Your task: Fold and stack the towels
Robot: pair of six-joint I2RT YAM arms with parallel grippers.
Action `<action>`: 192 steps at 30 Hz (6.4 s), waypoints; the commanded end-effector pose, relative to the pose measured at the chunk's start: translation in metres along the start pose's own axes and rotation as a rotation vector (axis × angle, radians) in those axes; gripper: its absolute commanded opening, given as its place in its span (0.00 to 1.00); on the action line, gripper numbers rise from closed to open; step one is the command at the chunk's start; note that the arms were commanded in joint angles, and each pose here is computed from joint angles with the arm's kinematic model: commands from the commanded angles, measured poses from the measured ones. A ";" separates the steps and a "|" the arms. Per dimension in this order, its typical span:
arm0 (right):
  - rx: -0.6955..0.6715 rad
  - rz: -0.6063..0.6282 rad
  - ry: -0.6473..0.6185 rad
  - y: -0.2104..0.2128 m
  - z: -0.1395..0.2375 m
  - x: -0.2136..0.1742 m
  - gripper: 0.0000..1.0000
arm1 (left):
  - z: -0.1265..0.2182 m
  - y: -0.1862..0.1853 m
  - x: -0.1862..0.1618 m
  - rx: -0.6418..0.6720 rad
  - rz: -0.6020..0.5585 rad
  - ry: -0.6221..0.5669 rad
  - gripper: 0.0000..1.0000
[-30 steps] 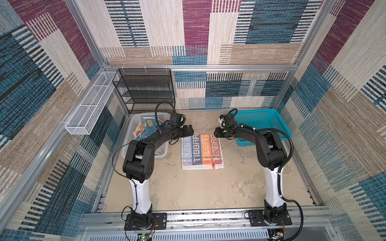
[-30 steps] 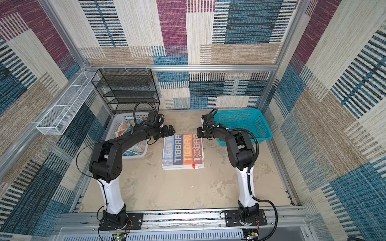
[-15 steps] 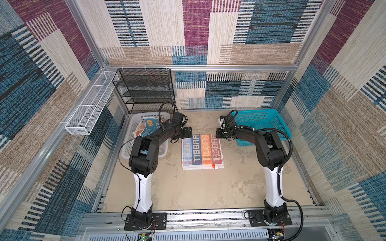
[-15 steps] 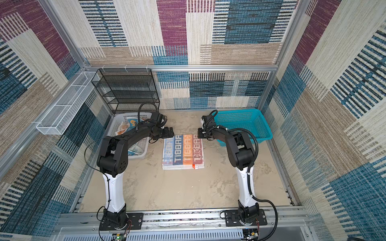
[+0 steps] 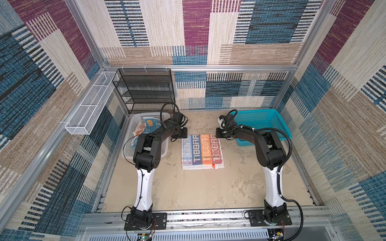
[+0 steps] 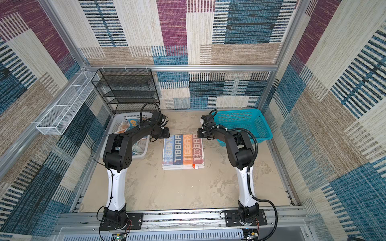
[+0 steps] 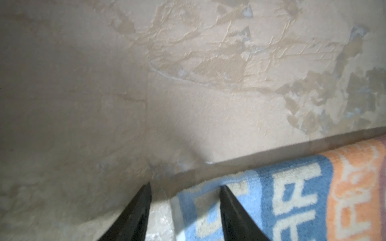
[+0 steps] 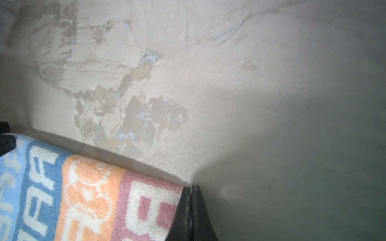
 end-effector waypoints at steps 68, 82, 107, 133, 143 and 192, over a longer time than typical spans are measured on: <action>0.075 -0.013 -0.054 0.041 0.124 -0.042 0.00 | 0.127 -0.016 -0.086 -0.141 -0.118 -0.187 0.00; 0.152 -0.053 0.044 0.066 0.124 -0.130 0.00 | 0.114 -0.006 -0.170 -0.123 -0.077 -0.057 0.00; 0.162 -0.057 0.033 0.071 0.134 -0.135 0.00 | 0.118 0.002 -0.168 -0.005 -0.068 -0.076 0.00; 0.188 -0.068 0.058 0.077 0.130 -0.153 0.38 | 0.115 -0.001 -0.197 -0.080 -0.070 -0.060 0.48; 0.326 -0.092 -0.116 0.098 0.162 -0.101 0.93 | 0.180 -0.030 -0.170 -0.318 0.023 -0.233 0.99; 0.429 -0.104 -0.029 0.102 0.131 -0.158 0.99 | 0.089 -0.008 -0.233 -0.385 0.244 0.016 0.99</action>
Point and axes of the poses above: each gripper's point midway between its finger pads, its own z axis back along the fingers, its own y axis along the line the jaws close on, x = y × z, the point moved 6 cm from there along z, back along the fingers, and after that the axes turned 12 degrees about z, right-handed, at the moved point
